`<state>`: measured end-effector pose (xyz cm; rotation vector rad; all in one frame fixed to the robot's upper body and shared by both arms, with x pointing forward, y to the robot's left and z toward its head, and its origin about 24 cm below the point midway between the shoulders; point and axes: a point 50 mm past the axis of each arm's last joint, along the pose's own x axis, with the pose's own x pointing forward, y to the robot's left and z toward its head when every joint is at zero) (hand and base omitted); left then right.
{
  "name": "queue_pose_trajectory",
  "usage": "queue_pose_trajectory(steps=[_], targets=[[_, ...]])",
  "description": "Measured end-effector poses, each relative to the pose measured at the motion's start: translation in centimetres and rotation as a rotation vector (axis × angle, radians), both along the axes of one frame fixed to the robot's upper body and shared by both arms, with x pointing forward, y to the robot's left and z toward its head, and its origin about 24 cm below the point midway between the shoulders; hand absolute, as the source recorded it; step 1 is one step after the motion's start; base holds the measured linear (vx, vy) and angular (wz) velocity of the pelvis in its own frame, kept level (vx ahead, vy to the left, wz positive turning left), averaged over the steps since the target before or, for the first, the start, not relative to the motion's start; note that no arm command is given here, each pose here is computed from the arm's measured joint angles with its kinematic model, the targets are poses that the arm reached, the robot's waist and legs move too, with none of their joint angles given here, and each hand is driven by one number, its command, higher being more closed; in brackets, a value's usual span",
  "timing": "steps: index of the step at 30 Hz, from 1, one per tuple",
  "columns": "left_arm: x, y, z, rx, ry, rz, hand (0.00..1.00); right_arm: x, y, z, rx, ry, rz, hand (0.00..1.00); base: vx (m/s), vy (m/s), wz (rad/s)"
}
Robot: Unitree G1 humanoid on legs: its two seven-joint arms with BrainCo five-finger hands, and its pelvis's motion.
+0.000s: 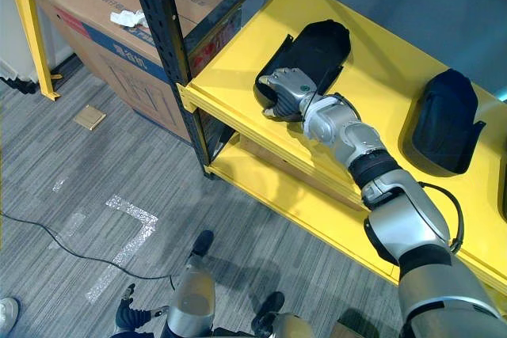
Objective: Walk over and take plastic housings, then place them on the shelf
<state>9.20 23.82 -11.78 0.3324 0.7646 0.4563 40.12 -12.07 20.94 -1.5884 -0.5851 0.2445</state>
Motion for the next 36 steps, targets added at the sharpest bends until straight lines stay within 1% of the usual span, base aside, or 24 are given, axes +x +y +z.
queue_pose_trajectory(steps=[6,12,15,16,18,19,20,23,25,26,27,29,32,36], targets=[[0.0,0.0,0.0,-0.015,-0.006,0.015,0.0,0.4,-2.0,1.0,0.024,-0.112,-0.104,0.0,0.0,0.0,0.0],[0.4,0.0,0.2,-0.023,-0.033,0.01,0.0,0.4,-3.9,2.5,0.123,-0.264,-0.192,0.0,-0.01,-0.001,-0.04],[0.7,-0.3,0.2,-0.033,-0.042,-0.007,0.0,-0.1,-3.5,4.0,0.211,-0.324,-0.154,0.0,0.0,0.009,-0.26],[0.7,-0.3,0.2,-0.035,-0.044,-0.01,0.0,-0.2,-3.2,4.3,0.218,-0.335,-0.14,0.0,0.0,0.009,-0.3],[0.8,-0.4,0.2,-0.037,-0.044,-0.013,0.0,-1.9,-1.3,5.3,0.299,-0.34,-0.024,0.0,0.01,0.009,-0.39],[0.9,-0.4,0.2,-0.039,-0.044,-0.014,0.0,-2.3,-0.7,5.3,0.309,-0.318,0.005,0.0,0.02,0.008,-0.5],[0.9,-0.3,0.2,-0.036,-0.044,-0.013,0.0,-3.2,0.2,4.9,0.32,-0.262,0.051,0.0,0.02,0.008,-0.46],[1.0,-0.1,0.3,-0.029,-0.047,-0.006,0.0,-4.8,1.6,2.9,0.37,-0.084,0.139,0.0,0.01,0.002,-0.4],[1.1,0.3,0.5,-0.024,-0.052,-0.005,0.0,-6.2,2.9,1.4,0.442,0.084,0.24,0.0,-0.01,-0.019,-0.24],[1.6,0.3,0.6,-0.029,-0.062,-0.012,0.0,-7.1,3.6,0.9,0.507,0.191,0.316,0.0,-0.01,-0.024,-0.17],[1.8,0.2,0.6,-0.033,-0.069,-0.017,0.0,-7.5,4.0,0.7,0.529,0.232,0.347,0.0,-0.01,-0.026,-0.13],[2.8,0.1,0.9,-0.062,-0.097,-0.022,0.0,-8.4,5.1,0.3,0.622,0.391,0.441,0.0,-0.01,-0.021,-0.08],[3.2,0.0,0.8,-0.126,-0.099,-0.01,0.0,-8.7,6.2,0.1,0.675,0.493,0.51,0.0,-0.02,0.0,-0.07],[3.1,-0.5,0.5,-0.188,-0.088,0.005,0.0,-8.6,7.0,-0.4,0.678,0.551,0.515,0.0,-0.03,0.033,0.02]])
